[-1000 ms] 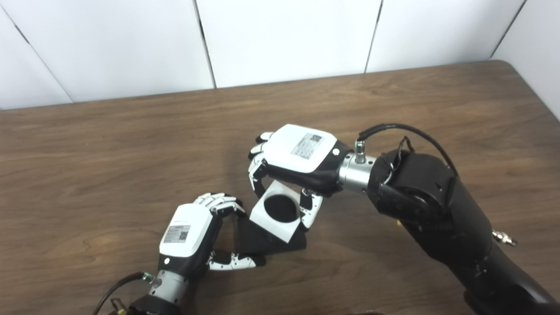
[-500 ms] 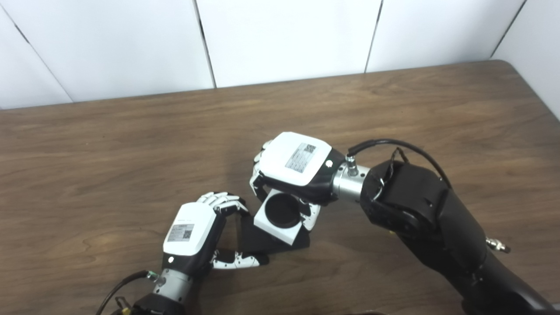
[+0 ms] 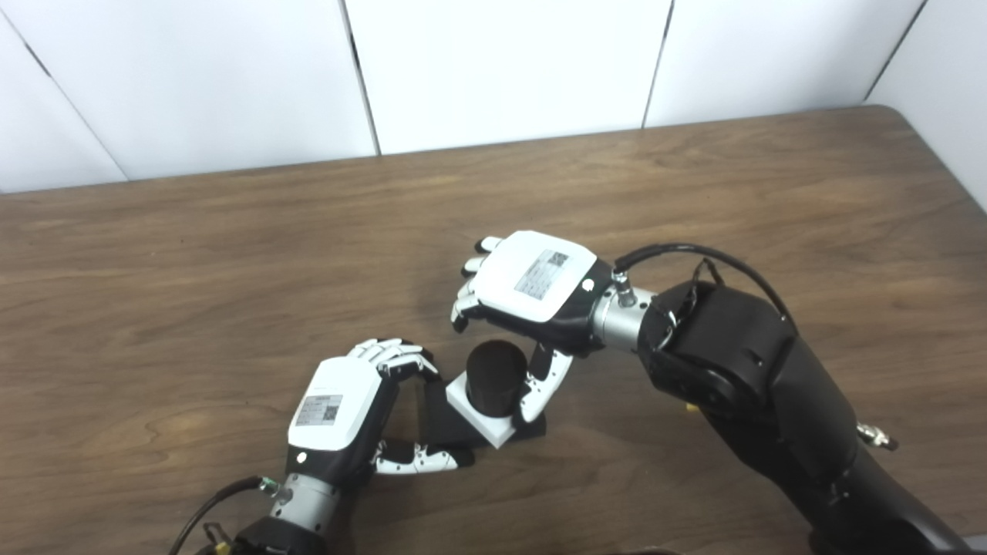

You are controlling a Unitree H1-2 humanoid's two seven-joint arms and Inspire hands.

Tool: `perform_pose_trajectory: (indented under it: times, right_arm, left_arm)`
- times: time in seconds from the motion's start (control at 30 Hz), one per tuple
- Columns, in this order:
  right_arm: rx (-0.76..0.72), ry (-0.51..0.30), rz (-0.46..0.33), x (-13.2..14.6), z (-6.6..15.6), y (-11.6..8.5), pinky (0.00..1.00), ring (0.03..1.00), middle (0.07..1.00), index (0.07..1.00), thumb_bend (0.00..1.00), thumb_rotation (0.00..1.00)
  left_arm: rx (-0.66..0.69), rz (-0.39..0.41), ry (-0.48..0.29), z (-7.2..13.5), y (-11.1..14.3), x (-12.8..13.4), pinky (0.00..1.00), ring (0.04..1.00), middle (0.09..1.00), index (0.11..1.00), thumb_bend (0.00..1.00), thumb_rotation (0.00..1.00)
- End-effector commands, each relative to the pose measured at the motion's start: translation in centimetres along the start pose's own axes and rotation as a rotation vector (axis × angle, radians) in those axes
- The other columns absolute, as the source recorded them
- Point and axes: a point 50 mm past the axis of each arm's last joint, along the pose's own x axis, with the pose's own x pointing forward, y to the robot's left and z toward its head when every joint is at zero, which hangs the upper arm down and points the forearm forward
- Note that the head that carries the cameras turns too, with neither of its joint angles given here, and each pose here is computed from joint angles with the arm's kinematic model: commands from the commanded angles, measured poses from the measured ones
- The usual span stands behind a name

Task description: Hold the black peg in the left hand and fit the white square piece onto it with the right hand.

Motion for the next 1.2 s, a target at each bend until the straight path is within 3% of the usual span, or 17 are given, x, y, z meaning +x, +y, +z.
perform_pose_trajectory:
  times: [0.0, 0.43, 0.47, 0.53, 0.67, 0.97, 1.17]
  right_arm:
    - [-0.023, -0.002, -0.072, -0.4, -0.2, -1.3, 0.97, 0.914, 0.851, 0.786, 0.83, 0.69]
    - [-0.001, 0.035, -0.105, -0.9, -0.9, -1.1, 0.97, 0.929, 0.864, 0.782, 0.85, 0.61]
    - [0.006, 0.04, -0.103, -0.9, -1.0, -1.2, 0.97, 0.932, 0.867, 0.784, 0.85, 0.62]
    - [0.021, 0.052, -0.102, -1.1, -1.1, -1.2, 0.99, 0.938, 0.87, 0.787, 0.84, 0.61]
    - [0.049, 0.078, -0.099, -1.4, -1.5, -1.3, 1.0, 0.949, 0.869, 0.795, 0.83, 0.6]
    - [0.085, 0.11, -0.096, -1.8, -2.2, -1.0, 1.0, 0.955, 0.87, 0.807, 0.84, 0.57]
    - [0.111, 0.111, -0.103, -1.8, -2.7, -0.7, 0.99, 0.948, 0.864, 0.799, 0.84, 0.56]
  left_arm:
    - [0.029, -0.034, 0.0, -0.2, 0.0, -0.3, 0.85, 0.8, 0.749, 0.49, 0.5, 0.06]
    - [0.055, -0.023, 0.032, -0.3, 0.0, -0.4, 0.83, 0.762, 0.722, 0.495, 0.51, 0.09]
    - [0.06, -0.018, 0.035, -0.3, 0.0, -0.4, 0.83, 0.761, 0.726, 0.572, 0.62, 0.25]
    - [0.062, -0.007, 0.039, -0.3, 0.0, -0.4, 0.82, 0.762, 0.745, 0.684, 0.8, 0.42]
    - [0.056, -0.001, 0.05, -0.4, 0.1, -0.4, 0.83, 0.795, 0.804, 0.821, 0.97, 0.58]
    - [-0.033, -0.013, 0.058, -0.3, 0.3, -0.5, 0.92, 0.926, 0.95, 0.984, 1.0, 0.65]
    - [-0.119, 0.008, 0.068, -0.6, 0.3, -0.6, 0.94, 0.95, 0.995, 1.0, 1.0, 0.61]
